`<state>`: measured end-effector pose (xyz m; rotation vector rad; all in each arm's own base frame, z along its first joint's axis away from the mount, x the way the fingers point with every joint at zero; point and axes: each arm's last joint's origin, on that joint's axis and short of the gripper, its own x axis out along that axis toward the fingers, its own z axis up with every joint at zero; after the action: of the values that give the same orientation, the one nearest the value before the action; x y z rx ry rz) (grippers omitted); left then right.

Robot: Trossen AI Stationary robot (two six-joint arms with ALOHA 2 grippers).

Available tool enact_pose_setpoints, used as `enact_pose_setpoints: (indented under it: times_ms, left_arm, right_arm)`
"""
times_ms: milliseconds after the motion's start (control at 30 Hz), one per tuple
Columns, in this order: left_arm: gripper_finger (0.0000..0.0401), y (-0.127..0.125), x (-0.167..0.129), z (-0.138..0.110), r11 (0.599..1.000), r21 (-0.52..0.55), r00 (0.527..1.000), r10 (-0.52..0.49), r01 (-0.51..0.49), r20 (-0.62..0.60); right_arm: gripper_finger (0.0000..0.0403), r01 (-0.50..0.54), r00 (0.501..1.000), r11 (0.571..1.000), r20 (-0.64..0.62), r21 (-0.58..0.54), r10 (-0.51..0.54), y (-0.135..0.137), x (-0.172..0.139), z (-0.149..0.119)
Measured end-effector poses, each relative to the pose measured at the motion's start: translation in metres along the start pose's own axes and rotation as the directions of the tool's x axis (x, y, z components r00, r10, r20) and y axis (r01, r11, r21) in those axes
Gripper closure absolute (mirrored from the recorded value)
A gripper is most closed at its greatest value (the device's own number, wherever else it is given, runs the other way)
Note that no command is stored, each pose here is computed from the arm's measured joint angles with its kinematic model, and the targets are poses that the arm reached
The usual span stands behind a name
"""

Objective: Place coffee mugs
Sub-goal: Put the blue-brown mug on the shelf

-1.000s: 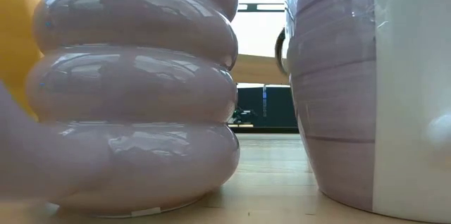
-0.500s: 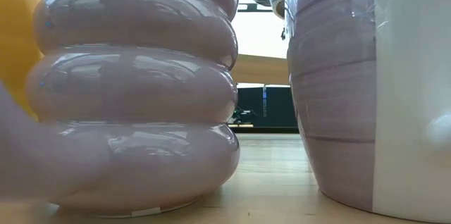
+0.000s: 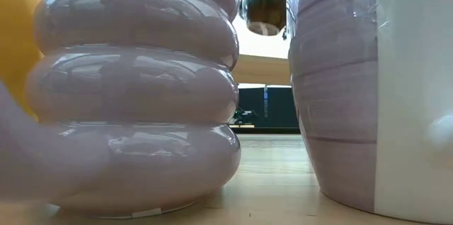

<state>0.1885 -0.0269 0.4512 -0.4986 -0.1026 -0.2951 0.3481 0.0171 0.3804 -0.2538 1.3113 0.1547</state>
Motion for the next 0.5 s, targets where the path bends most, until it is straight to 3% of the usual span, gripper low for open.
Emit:
enact_pose_setpoints:
  times_ms: [500]
  left_arm:
    - [0.0250,0.003,0.000,-0.003,0.998,-0.012,0.998,0.062,-0.062,-0.018]
  right_arm:
    - [0.0358,0.077,0.996,0.997,-0.040,0.000,-0.077,-0.094,0.004,-0.033]
